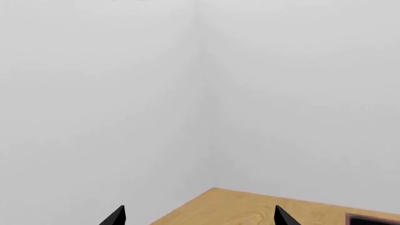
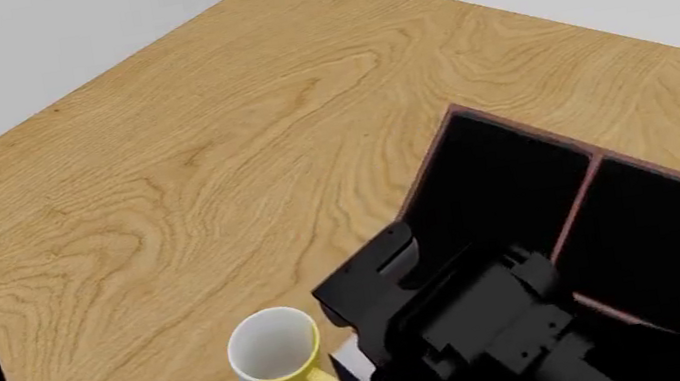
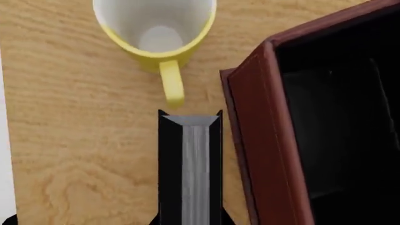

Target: Pick up the book and place it in the back compartment of the caddy.

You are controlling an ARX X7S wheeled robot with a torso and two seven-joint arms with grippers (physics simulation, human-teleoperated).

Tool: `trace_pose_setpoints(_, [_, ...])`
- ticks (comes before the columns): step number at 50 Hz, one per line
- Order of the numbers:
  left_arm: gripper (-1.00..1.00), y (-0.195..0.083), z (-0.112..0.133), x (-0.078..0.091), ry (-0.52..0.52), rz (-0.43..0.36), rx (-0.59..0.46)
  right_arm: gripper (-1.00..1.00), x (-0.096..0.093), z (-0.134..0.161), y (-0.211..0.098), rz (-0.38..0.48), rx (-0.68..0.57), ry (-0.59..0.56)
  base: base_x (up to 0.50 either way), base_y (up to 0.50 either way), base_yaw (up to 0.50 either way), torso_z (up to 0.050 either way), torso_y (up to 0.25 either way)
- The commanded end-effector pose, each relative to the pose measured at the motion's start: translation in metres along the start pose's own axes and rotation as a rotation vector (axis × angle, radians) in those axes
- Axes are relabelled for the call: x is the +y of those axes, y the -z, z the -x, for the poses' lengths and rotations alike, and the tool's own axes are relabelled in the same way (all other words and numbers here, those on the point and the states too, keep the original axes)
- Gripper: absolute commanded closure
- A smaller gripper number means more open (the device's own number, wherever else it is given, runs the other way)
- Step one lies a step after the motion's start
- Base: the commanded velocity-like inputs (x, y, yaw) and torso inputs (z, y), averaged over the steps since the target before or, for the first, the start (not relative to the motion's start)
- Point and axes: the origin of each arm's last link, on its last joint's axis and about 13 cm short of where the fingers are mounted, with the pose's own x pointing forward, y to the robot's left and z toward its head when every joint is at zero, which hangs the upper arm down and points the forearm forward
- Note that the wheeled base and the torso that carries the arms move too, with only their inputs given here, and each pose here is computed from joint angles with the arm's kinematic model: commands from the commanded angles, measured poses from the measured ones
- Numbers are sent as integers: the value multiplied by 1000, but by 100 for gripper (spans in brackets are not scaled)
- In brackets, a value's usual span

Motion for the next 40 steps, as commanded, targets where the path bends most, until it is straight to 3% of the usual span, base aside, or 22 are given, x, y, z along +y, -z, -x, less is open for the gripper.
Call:
trace_pose_setpoints(1, [-100,-2,1,1,-11,-10,-7,100,4,32,1,21,-84,30,0,0,0,0,0])
trace_pose_setpoints(18, [-100,-4,3,3,-18,3,-14,100,21,60,21,65,-68,54,0,0,0,0,0])
trace_pose_setpoints(27, [-100,-5,3,3,-19,4,-18,100,26,88,22,147,-131,63,0,0,0,0,1])
trace_pose_setpoints(37, [-100,-5,3,2,-14,8,-18,100,21,115,28,264,-202,118,0,0,0,0,1])
trace_pose_setpoints(40, [-100,-6,3,2,-15,9,-20,100,15,122,27,258,-233,113,0,0,0,0,0])
